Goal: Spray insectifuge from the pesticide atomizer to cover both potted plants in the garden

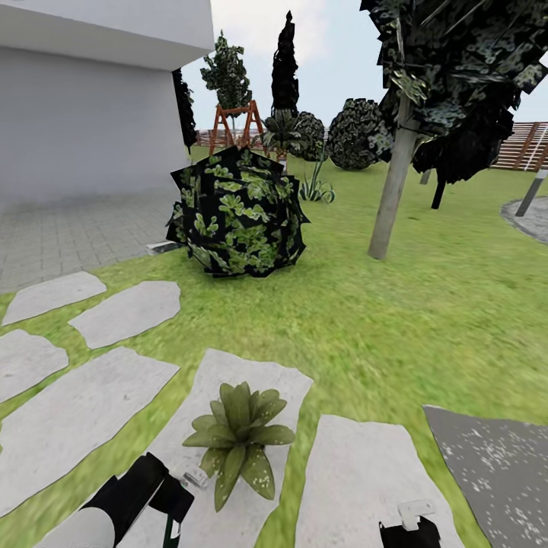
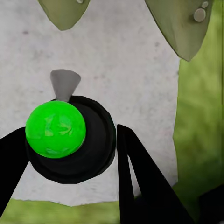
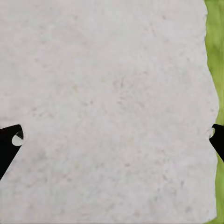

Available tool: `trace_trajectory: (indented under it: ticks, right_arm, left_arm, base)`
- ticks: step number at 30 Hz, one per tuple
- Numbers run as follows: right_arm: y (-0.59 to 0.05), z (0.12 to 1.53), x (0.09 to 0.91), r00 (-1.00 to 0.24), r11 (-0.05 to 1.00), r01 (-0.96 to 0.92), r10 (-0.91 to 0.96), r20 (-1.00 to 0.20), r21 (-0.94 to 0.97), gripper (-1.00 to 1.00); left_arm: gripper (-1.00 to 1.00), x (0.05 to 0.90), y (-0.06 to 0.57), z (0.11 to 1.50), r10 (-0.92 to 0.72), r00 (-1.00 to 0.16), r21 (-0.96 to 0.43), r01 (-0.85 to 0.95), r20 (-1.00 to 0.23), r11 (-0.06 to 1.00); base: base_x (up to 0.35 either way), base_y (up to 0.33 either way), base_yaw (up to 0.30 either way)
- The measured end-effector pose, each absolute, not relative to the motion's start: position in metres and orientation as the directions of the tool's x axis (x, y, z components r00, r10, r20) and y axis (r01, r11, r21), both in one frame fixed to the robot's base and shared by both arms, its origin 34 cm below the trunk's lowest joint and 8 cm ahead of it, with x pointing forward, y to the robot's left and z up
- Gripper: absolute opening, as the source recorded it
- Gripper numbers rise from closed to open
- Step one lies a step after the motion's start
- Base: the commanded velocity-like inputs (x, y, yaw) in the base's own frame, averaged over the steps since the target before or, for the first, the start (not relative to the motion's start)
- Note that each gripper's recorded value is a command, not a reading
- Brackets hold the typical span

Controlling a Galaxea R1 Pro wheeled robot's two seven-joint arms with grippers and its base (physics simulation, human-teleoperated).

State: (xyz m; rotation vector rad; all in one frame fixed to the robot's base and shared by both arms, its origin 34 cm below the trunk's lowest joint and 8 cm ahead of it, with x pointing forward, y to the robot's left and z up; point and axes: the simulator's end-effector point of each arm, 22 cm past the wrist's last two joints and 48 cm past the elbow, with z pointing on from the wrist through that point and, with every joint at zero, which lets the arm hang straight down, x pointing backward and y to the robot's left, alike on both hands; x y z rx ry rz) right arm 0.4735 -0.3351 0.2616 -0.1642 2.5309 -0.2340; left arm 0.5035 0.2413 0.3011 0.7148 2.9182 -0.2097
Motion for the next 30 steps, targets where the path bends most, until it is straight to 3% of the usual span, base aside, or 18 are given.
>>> trace_trajectory:
  ticks: [6,18,30]
  right_arm:
    - [-0.335,0.261,0.473,-0.821,0.977,-0.067,-0.17,-0.545,-0.203,1.0]
    - [-0.333,0.261,0.473,-0.822,0.978,-0.065,-0.167,-0.545,-0.2,1.0]
    - [-0.333,0.261,0.473,-0.822,0.978,-0.065,-0.167,-0.545,-0.2,1.0]
  left_arm:
    - [-1.0,0.498,0.227,0.314,0.414,-0.908,-0.139,0.418,-0.061,0.898]
    - [-1.0,0.508,0.194,0.331,0.487,-0.87,-0.198,0.492,-0.075,0.848]
    - [-1.0,0.508,0.209,0.329,0.527,-0.848,-0.144,0.528,-0.049,0.837]
  base:
    - [0.0,0.0,0.0]
    - [0.0,0.0,-0.008]
    - [0.0,0.0,-0.231]
